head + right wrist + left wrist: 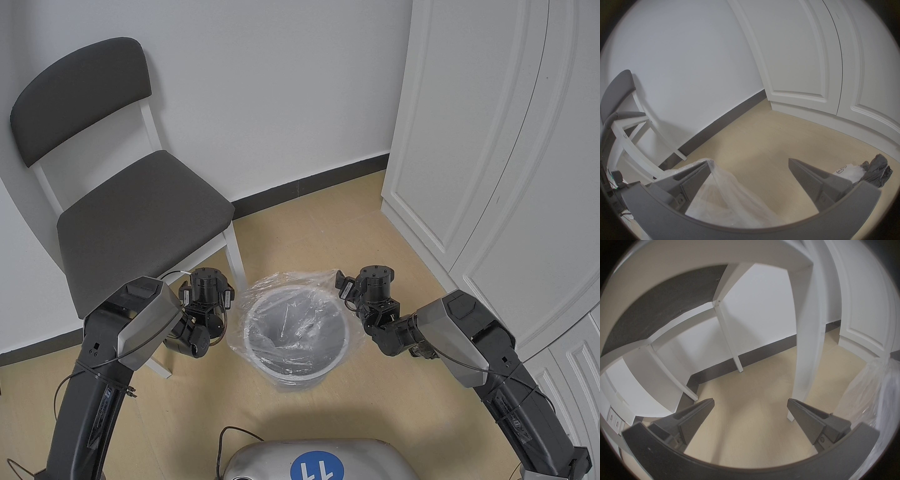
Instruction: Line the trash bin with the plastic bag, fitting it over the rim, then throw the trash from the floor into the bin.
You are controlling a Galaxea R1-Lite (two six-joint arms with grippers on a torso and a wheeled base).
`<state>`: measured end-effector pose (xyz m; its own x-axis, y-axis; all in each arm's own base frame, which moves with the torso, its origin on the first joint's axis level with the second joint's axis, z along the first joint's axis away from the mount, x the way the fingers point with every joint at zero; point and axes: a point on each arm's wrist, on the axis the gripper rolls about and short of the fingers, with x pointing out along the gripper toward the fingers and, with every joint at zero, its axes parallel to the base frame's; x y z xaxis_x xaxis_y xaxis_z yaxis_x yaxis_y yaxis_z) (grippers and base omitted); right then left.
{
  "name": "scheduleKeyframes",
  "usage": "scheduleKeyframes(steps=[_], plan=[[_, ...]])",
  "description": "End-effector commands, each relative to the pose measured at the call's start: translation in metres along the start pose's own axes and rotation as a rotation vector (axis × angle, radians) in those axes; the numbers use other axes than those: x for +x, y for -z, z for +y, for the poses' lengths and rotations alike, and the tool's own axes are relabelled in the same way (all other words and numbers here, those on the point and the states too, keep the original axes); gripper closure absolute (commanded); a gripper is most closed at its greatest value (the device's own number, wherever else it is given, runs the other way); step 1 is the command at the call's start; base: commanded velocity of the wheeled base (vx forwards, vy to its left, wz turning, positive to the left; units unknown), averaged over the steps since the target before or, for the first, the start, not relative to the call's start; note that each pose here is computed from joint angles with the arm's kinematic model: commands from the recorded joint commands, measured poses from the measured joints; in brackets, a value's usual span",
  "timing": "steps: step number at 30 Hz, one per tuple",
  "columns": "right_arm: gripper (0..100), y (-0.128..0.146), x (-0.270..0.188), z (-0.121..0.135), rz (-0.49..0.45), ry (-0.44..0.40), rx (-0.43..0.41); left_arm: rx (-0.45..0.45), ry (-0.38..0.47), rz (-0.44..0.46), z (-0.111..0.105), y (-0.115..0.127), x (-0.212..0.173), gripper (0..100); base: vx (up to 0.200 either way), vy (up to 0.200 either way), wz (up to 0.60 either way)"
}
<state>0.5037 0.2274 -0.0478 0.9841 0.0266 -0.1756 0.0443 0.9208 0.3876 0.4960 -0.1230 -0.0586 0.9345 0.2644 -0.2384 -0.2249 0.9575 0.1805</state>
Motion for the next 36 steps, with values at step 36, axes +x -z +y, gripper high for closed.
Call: scheduleKeyframes(steps=[36], plan=[[0,-0.084,-0.079,-0.009,0.212,0.025,-0.200,0.067,0.007,0.135,0.042,-0.054,-0.087,0,0.000,0.000,0.00]])
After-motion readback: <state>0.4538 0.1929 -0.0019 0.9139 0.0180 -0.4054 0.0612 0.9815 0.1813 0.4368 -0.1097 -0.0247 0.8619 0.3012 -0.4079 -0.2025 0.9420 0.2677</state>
